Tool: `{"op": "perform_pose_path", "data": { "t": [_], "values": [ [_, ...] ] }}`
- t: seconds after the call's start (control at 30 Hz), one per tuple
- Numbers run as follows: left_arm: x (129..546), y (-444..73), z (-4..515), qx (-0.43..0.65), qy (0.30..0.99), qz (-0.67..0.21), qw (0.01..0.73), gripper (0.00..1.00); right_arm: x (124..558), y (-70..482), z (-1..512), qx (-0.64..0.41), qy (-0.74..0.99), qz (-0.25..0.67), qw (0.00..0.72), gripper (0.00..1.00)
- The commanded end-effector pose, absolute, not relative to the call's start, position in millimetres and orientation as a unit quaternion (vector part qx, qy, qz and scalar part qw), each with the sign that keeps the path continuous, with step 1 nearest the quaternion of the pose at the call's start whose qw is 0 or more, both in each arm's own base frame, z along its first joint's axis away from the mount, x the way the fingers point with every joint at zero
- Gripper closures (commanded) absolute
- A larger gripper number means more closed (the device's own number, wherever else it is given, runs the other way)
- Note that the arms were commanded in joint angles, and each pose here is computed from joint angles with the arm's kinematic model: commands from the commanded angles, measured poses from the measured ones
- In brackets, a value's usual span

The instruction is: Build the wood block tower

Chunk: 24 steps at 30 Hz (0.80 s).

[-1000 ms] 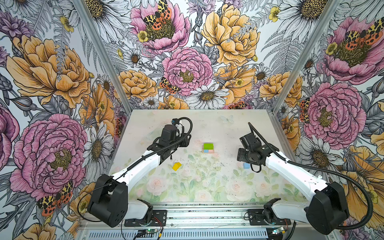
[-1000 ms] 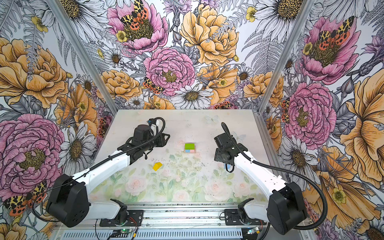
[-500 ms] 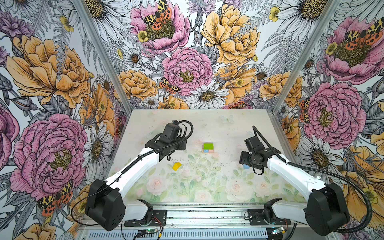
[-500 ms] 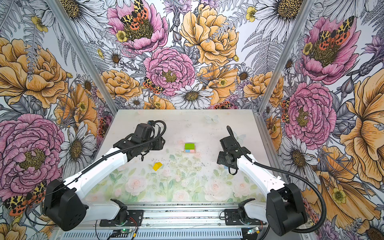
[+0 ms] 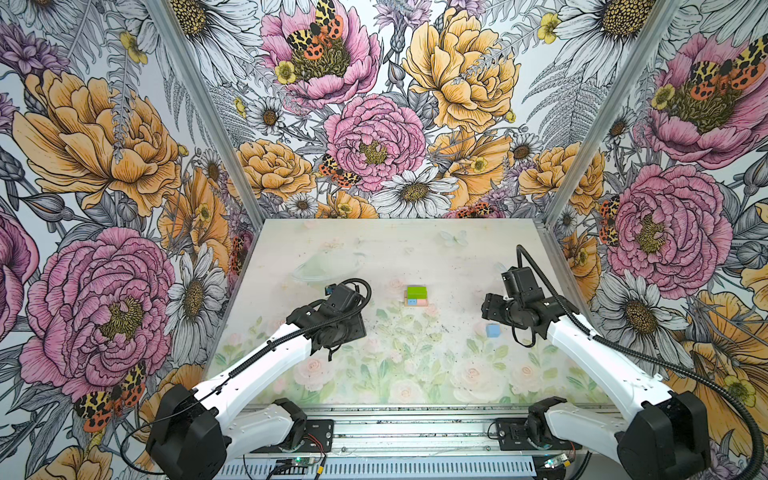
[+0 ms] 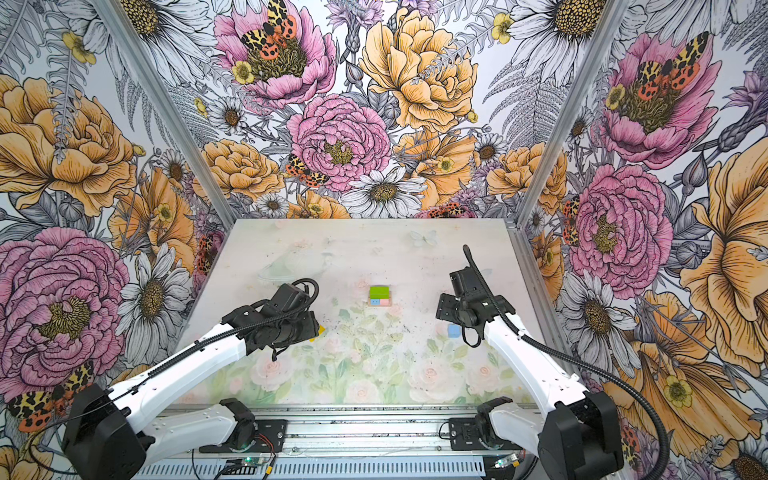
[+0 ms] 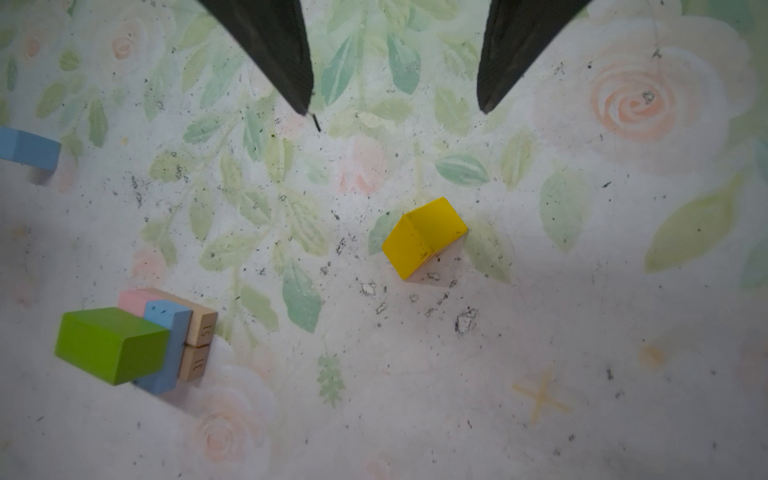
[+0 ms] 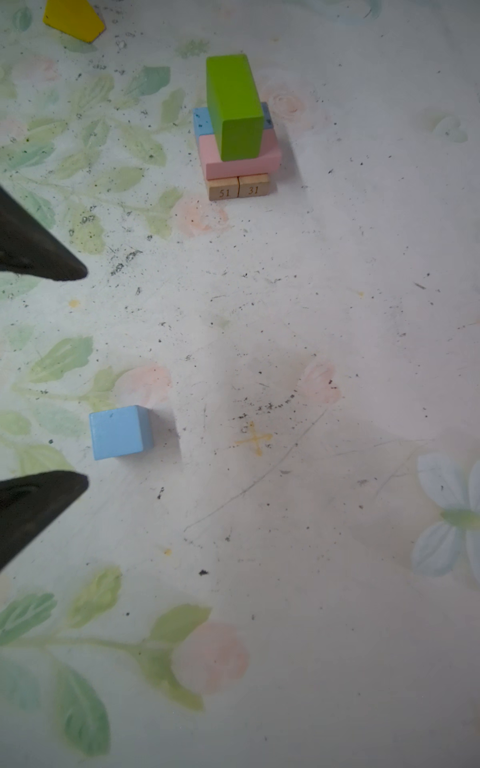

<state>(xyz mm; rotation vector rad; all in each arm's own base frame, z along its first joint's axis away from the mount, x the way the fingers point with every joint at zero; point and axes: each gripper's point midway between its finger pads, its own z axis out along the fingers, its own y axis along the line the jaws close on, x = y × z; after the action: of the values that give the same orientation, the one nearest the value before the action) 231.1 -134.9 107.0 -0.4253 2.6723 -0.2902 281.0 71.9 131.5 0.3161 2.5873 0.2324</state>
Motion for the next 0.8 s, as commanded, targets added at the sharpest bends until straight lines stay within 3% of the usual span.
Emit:
{"op": "perform_pose_path", "data": {
  "t": [0.0, 0.2, 0.3, 0.47, 0.77],
  "values": [
    [233.5, -130.4, 105.5, -0.236, 0.936, -0.128, 0.227, 0.35, 287.5, 75.6, 141.3, 0.110, 0.946, 0.105, 0.285, 0.26],
    [236.4, -117.1, 101.9, -0.329, 0.893, -0.167, 0.257, 0.33, 286.6, 74.8, 142.2, 0.113, 0.943, 0.112, 0.291, 0.26],
    [234.6, -127.1, 89.7, -0.345, 0.887, -0.203, 0.231, 0.40, 287.1, 75.2, 143.1, 0.111, 0.943, 0.115, 0.293, 0.26],
    [231.0, -137.1, 73.9, -0.342, 0.895, -0.207, 0.197, 0.63, 289.2, 76.4, 142.6, 0.111, 0.942, 0.119, 0.292, 0.26],
    [237.5, -157.1, 44.4, -0.339, 0.898, -0.237, 0.150, 0.71, 291.9, 77.6, 139.6, 0.112, 0.942, 0.123, 0.290, 0.27]
  ]
}}
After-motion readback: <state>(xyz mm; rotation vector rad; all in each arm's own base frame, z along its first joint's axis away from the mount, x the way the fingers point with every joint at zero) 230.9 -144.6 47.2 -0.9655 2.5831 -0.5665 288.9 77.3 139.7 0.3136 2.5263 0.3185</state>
